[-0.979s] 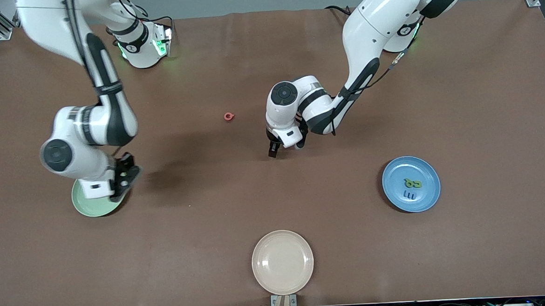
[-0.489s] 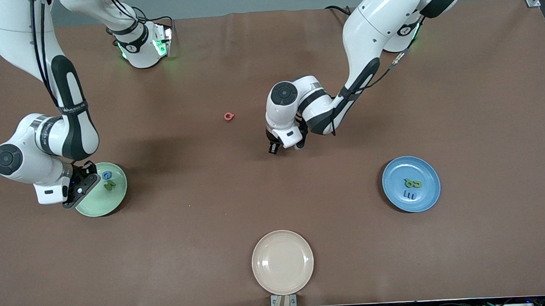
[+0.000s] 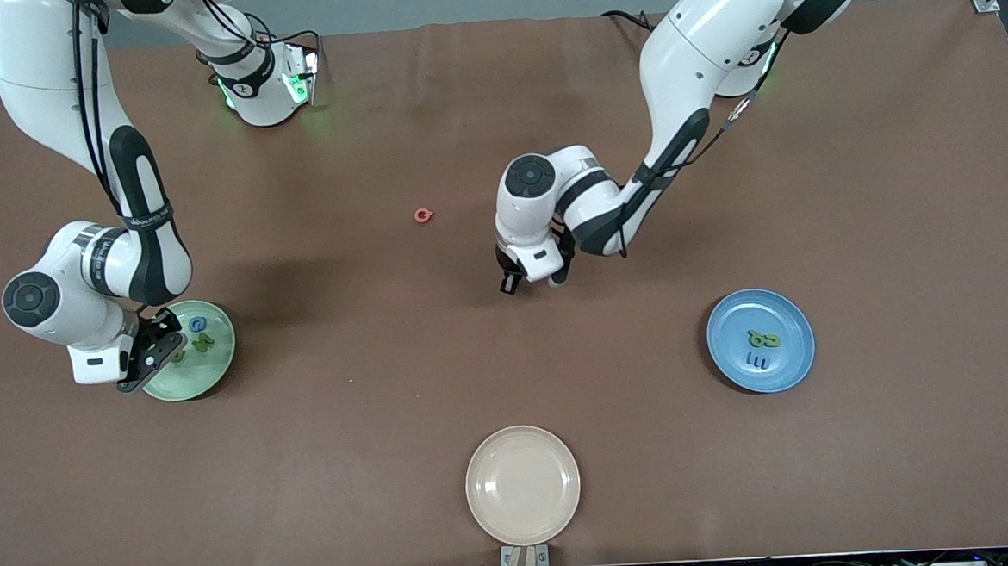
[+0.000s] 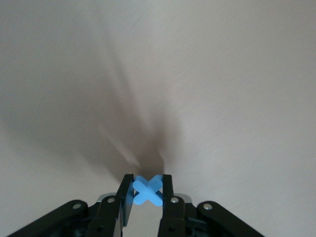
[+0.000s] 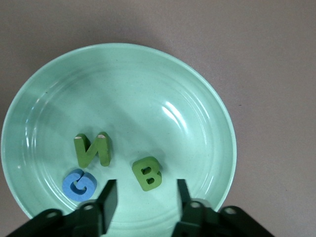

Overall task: Sort upper and lower case letters into plates
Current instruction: 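Place the B on the green plate while the left gripper grasps blue x, then drop the x in the blue plate while the right gripper reaches o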

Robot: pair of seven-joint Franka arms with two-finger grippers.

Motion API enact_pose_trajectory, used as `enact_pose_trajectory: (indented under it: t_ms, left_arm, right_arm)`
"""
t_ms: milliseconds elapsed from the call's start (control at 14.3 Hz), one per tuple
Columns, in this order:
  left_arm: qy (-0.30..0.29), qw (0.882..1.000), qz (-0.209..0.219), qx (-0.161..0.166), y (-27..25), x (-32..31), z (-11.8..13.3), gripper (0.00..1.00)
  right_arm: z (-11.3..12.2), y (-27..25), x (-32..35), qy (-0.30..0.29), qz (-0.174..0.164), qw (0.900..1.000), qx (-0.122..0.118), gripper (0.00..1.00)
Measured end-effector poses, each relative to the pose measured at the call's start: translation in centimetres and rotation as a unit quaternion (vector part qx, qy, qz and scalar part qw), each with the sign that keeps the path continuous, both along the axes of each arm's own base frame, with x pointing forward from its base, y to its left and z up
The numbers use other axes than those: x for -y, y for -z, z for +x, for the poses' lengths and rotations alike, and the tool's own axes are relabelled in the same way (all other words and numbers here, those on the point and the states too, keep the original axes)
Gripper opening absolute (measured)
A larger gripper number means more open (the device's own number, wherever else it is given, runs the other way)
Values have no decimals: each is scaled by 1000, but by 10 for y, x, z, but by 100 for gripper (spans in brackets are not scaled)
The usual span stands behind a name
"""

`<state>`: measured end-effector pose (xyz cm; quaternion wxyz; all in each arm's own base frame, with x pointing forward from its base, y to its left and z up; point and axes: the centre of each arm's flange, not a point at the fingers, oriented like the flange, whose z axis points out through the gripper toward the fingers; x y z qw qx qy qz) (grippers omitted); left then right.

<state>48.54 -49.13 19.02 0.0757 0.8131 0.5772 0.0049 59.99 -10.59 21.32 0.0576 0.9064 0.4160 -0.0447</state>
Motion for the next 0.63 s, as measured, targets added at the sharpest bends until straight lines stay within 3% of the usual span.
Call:
enact_pose_trajectory:
  t_ms: [210,419,629]
  left_arm:
    - [23,999,3,34,-35,-53,65,28]
    - [54,997,24,54,-64,-123,118,28]
    - [99,992,55,48,-74,-186,153,28]
  right_arm:
    - [4,-1,-12,-9,5,1000,0,93]
    - [4,-14,-48,18,28,999,-22,93]
    - [-1,-43,-101,103,43,993,-43,93]
